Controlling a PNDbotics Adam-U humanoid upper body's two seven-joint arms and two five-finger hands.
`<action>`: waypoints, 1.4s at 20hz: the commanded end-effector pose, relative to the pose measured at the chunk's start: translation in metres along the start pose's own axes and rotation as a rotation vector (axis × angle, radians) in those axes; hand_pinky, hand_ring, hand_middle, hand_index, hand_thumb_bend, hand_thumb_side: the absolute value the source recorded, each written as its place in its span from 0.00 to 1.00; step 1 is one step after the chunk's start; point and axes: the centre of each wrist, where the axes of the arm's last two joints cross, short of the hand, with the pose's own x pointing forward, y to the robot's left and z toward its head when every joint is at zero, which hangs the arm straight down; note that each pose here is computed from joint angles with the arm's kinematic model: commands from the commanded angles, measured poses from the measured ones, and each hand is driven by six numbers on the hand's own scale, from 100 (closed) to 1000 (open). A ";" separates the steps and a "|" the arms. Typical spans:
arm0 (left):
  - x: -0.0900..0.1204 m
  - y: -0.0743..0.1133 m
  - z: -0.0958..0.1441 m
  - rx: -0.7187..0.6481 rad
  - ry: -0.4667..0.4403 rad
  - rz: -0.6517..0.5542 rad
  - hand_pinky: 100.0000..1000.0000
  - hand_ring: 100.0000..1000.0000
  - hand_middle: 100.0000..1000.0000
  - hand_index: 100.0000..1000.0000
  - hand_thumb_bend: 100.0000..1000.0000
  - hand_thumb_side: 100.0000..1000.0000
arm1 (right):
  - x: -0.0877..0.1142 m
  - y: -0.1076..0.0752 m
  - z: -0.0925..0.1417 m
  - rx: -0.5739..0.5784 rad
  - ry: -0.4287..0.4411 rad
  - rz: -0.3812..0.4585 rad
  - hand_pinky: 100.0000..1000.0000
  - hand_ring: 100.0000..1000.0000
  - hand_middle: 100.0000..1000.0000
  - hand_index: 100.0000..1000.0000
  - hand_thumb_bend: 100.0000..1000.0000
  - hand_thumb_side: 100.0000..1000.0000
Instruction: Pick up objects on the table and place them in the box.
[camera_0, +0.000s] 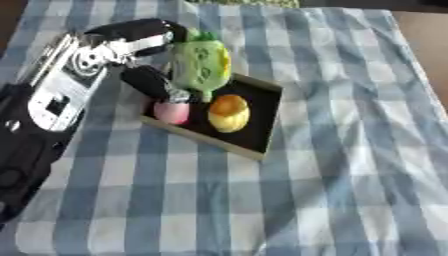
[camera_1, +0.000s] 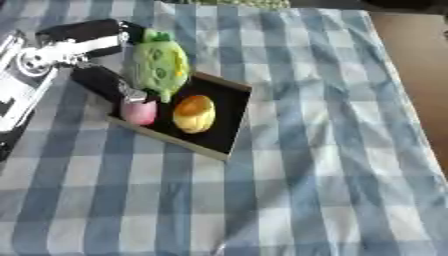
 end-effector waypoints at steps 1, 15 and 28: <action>0.000 0.010 0.005 0.034 0.003 -0.011 0.94 0.84 0.83 0.93 0.44 0.42 | 0.000 -0.011 -0.001 -0.020 -0.001 0.022 0.80 0.63 0.59 0.75 0.00 0.00; 0.026 0.055 0.053 0.262 -0.111 0.014 0.92 0.82 0.79 0.91 0.29 0.29 | -0.007 -0.009 0.002 -0.021 0.029 0.020 0.80 0.63 0.59 0.75 0.00 0.00; 0.025 0.075 0.178 0.638 0.009 -0.058 0.90 0.80 0.77 0.86 0.19 0.11 | -0.002 -0.020 0.009 -0.051 0.021 0.063 0.80 0.63 0.60 0.75 0.00 0.00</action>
